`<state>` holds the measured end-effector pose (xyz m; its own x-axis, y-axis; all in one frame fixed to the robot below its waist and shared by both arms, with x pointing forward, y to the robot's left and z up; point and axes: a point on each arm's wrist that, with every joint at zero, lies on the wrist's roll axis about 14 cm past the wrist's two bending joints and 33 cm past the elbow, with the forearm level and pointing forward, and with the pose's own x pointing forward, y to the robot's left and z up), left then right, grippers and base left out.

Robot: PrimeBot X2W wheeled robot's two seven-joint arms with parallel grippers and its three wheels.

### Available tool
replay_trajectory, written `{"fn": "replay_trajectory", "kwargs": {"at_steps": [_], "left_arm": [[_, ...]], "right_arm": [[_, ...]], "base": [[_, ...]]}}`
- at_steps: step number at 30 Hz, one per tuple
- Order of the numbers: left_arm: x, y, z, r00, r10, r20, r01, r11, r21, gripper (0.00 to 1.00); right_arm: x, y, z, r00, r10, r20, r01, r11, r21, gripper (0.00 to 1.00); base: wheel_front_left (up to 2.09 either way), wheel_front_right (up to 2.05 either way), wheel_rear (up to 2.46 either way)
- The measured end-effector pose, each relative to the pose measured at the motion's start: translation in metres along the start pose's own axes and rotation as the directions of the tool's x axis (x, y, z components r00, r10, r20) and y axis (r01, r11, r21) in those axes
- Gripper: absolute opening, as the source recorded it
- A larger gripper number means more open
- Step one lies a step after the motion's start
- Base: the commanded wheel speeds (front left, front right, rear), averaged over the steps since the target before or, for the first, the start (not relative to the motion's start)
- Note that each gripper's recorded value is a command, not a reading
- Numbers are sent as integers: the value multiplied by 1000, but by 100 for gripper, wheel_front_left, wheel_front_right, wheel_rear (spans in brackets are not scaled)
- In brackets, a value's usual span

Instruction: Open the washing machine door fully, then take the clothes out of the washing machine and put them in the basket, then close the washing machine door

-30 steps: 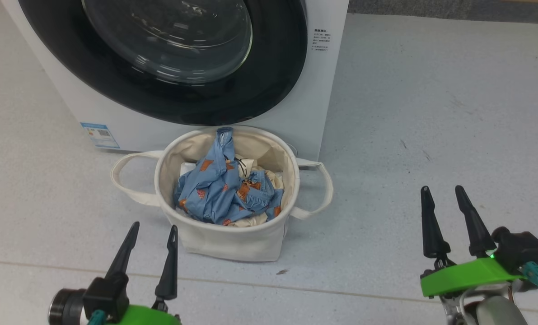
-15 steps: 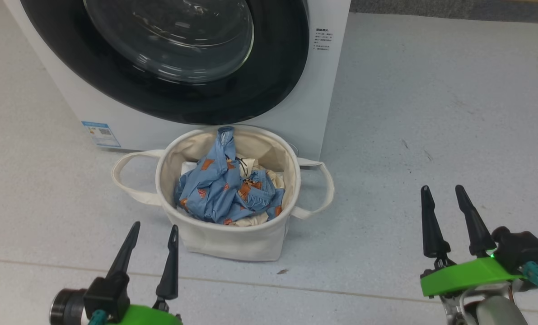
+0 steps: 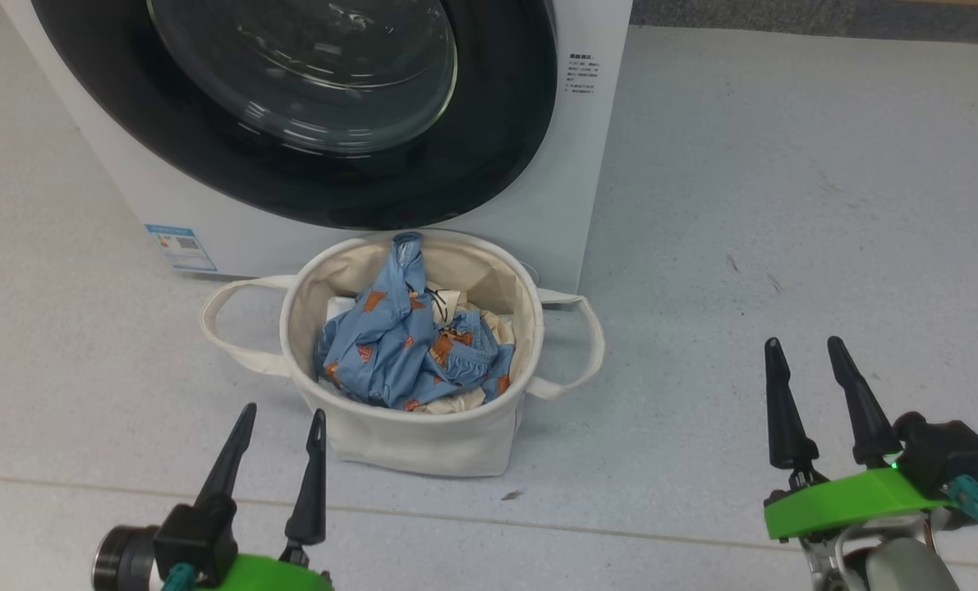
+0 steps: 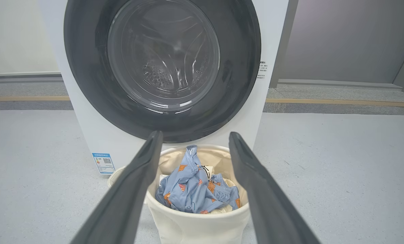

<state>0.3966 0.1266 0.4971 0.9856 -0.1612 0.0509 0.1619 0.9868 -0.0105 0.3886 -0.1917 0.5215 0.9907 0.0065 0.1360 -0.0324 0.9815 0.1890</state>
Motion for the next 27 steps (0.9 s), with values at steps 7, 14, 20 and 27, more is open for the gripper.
{"fn": "replay_trajectory", "kwargs": {"at_steps": [7,14,20,27], "left_arm": [[0,0,-1,1000,1,-2,-1,1000,-1,100],[0,-1,-2,1000,0,-4,0,1000,-3,100],[0,-1,-3,1000,0,-9,0,1000,-5,100],[1,0,-4,1000,1,-12,-1,1000,-5,100]], "right_arm": [[0,0,-1,1000,1,-2,-1,1000,0,100],[0,0,-1,1000,-1,-3,1,1000,0,100],[0,-1,-3,1000,-2,-10,2,1000,0,100],[0,-1,-4,1000,-2,-13,2,1000,1,100]], "base": [[0,0,0],[0,0,0],[0,0,0],[0,0,0]]}}
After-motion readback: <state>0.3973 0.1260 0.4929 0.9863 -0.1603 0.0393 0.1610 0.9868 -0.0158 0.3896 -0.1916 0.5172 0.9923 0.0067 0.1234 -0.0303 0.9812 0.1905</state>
